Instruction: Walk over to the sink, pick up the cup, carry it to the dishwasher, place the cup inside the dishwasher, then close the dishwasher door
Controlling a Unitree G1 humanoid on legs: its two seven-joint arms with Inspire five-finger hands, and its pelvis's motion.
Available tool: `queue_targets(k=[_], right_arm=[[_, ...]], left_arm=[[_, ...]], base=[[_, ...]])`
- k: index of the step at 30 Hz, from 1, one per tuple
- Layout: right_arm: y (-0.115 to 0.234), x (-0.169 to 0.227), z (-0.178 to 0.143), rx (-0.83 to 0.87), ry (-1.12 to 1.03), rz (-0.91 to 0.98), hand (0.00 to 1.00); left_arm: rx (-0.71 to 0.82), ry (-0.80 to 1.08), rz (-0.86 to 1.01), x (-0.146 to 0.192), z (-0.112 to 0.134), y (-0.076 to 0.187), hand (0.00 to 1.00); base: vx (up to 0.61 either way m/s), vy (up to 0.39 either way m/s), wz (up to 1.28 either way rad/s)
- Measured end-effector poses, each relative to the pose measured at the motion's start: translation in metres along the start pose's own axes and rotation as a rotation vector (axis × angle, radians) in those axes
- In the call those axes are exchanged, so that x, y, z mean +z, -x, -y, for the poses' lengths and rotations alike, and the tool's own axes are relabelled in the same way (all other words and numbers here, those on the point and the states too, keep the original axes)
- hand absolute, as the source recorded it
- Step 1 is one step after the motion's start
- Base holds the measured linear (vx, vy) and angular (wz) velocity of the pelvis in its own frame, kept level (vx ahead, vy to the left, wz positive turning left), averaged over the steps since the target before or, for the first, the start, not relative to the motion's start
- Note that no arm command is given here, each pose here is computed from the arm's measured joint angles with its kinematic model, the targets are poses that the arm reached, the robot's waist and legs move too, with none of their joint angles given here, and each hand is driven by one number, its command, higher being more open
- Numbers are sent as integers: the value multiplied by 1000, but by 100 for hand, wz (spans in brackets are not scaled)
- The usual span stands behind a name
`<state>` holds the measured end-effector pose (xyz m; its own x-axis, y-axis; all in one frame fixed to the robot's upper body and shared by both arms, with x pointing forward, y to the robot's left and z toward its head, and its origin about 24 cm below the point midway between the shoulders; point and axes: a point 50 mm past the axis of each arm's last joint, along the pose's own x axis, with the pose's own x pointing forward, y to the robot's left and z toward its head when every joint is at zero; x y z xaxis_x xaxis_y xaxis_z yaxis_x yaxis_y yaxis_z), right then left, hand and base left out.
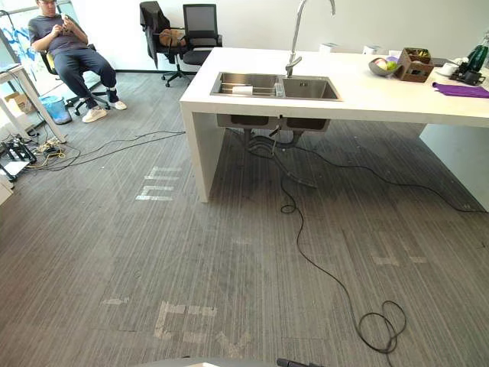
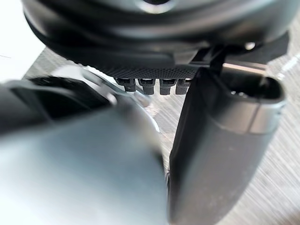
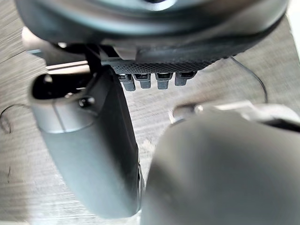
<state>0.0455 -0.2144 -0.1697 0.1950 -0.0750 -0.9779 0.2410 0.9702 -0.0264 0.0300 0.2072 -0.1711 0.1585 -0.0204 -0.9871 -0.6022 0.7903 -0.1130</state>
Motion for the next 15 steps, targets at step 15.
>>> queue_targets(k=[15], right_arm=[[-1,11,-8,113,-102,69,100]], left_arm=[[88,-12,164,17,10,-2,100]], base=[[-32,-16,7]])
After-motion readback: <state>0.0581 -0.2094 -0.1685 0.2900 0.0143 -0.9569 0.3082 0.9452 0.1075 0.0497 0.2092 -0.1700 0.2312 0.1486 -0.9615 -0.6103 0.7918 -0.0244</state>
